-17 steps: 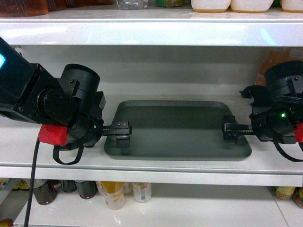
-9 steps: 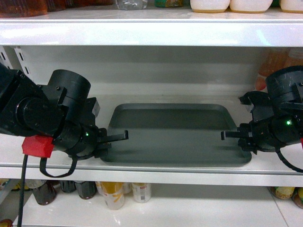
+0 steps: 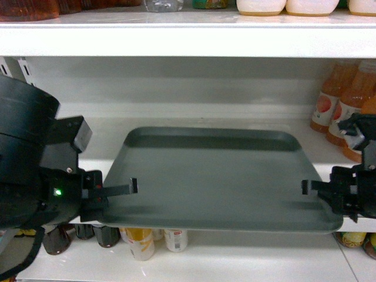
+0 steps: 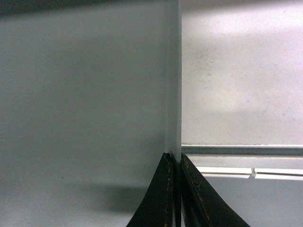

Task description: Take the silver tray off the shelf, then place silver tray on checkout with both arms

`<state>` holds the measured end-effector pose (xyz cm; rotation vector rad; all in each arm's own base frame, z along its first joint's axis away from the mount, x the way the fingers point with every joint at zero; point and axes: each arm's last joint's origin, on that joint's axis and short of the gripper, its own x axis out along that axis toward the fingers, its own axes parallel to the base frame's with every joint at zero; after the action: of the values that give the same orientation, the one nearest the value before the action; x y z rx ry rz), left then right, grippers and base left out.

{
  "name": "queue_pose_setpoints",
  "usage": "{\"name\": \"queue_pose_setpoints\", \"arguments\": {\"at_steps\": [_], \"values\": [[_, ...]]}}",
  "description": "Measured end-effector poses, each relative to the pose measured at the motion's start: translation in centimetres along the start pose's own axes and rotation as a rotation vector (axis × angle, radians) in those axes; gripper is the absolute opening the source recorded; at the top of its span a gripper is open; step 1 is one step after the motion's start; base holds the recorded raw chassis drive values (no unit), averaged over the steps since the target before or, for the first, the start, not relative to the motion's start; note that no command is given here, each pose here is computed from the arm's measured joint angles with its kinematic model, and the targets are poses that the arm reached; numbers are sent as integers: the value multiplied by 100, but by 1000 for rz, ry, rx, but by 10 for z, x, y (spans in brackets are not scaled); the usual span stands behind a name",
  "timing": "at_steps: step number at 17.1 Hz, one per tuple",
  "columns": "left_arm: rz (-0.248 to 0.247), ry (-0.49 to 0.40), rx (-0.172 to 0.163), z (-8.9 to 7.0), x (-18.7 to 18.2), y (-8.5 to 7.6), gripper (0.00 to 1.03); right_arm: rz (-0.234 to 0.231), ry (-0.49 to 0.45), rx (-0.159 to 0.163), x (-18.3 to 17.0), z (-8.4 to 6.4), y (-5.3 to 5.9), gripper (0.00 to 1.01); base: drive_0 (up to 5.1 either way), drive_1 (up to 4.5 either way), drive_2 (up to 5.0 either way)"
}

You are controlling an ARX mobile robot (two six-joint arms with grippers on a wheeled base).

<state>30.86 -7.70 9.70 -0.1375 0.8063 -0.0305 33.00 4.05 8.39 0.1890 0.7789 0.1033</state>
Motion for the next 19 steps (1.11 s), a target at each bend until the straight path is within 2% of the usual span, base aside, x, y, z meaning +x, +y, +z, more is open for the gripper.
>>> {"name": "queue_pose_setpoints", "arguments": {"at_steps": [2, 3, 4, 5, 6, 8, 11, 19], "values": [[-17, -69, 26, 1, -29, -3, 3, 25, -51, 17, -34, -1, 0, 3, 0, 0, 0], [-12, -85, 53, -7, -41, -6, 3, 30, -67, 16, -52, -6, 0, 3, 0, 0, 0], [-14, -73, 65, -18, -54, -5, 3, 42, -71, 16, -73, -14, 1, 3, 0, 0, 0], [-16, -85, 65, -27, -70, -2, 3, 55, -95, 19, -93, -21, 1, 3, 0, 0, 0], [-19, -113, 60, -27, -76, 0, 3, 72, -123, 22, -103, -21, 2, 2, 0, 0, 0], [-16, -148, 61, -23, -80, -1, 3, 80, -146, 23, -105, -18, 4, 2, 0, 0, 0], [-11, -133, 64, -25, -78, 0, 3, 81, -135, 29, -104, -19, 3, 2, 0, 0, 0], [-10, -133, 65, -25, -78, 0, 3, 81, -133, 31, -103, -19, 3, 2, -1, -431, 430]]}}
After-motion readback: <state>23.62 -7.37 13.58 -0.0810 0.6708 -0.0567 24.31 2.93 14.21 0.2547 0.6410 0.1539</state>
